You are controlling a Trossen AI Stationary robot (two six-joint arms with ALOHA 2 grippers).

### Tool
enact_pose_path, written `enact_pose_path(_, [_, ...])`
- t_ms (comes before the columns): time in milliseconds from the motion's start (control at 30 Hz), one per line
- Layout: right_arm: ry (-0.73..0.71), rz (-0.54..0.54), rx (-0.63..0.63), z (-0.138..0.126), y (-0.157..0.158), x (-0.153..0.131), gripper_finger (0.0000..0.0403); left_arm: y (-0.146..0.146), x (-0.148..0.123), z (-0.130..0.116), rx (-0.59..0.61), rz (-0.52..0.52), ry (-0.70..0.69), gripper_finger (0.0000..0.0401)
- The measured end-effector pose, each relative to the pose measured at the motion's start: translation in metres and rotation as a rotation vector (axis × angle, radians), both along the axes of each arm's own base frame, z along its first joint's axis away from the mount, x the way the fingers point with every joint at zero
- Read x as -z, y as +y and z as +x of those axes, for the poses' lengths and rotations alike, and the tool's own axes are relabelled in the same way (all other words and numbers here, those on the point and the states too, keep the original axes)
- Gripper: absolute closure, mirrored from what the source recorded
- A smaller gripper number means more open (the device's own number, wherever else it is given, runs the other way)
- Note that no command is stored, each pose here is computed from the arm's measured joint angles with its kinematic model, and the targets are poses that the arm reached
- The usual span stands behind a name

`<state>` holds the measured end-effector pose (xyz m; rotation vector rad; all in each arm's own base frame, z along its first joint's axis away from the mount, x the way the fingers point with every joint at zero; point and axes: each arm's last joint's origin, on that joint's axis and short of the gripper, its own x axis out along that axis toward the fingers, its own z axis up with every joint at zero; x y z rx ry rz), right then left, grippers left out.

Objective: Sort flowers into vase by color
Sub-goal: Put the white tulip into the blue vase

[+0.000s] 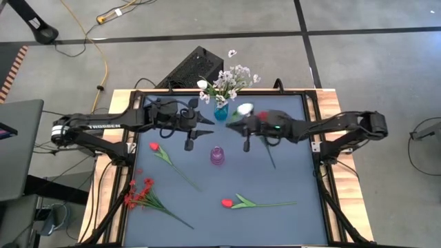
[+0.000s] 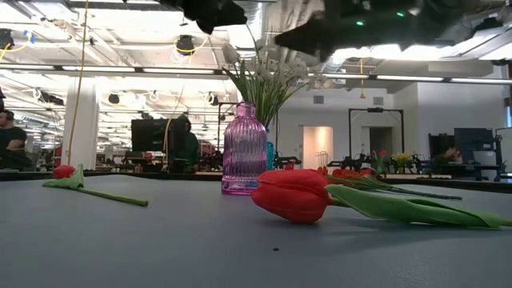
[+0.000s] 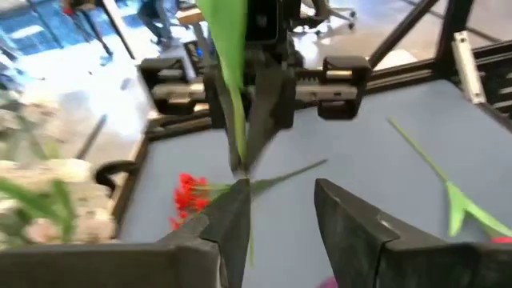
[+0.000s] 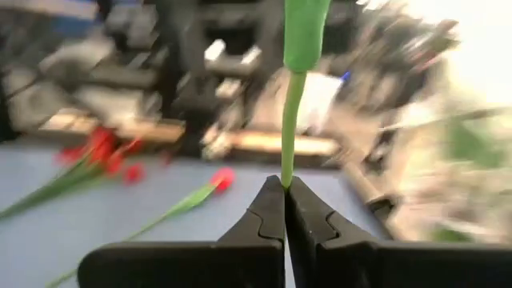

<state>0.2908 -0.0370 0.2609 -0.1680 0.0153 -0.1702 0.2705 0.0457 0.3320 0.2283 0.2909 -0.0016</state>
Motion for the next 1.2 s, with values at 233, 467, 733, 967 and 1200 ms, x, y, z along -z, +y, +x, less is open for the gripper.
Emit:
enact_pose_path(233, [-0.43,-0.017,0.175,-0.054,-0.009,0.025,0.038,0.001,0.009,-0.001,-0.009,0.051,-0.082,0.0266])
enact_pose_path(467, [-0.449,0.008,0.223,-0.035,-0.026,0.045,0.038,0.011,0.042,-0.007,-0.076,0.047,-0.211,0.0266])
enact_pose_path(733, [-0.445,-0.041,0.274,-0.013,-0.041,0.048,0.038,0.029,0.072,-0.036,-0.188,-0.057,-0.209,0.0266])
enact_pose_path(967, [-0.448,-0.027,0.329,-0.017,-0.054,0.049,0.038,0.035,0.085,-0.051,-0.234,-0.09,-0.264,0.0266])
enact_pose_path(1200, [-0.456,0.035,0.333,-0.015,-0.067,0.047,0.038,0.036,0.086,-0.052,-0.241,-0.088,-0.26,0.0266])
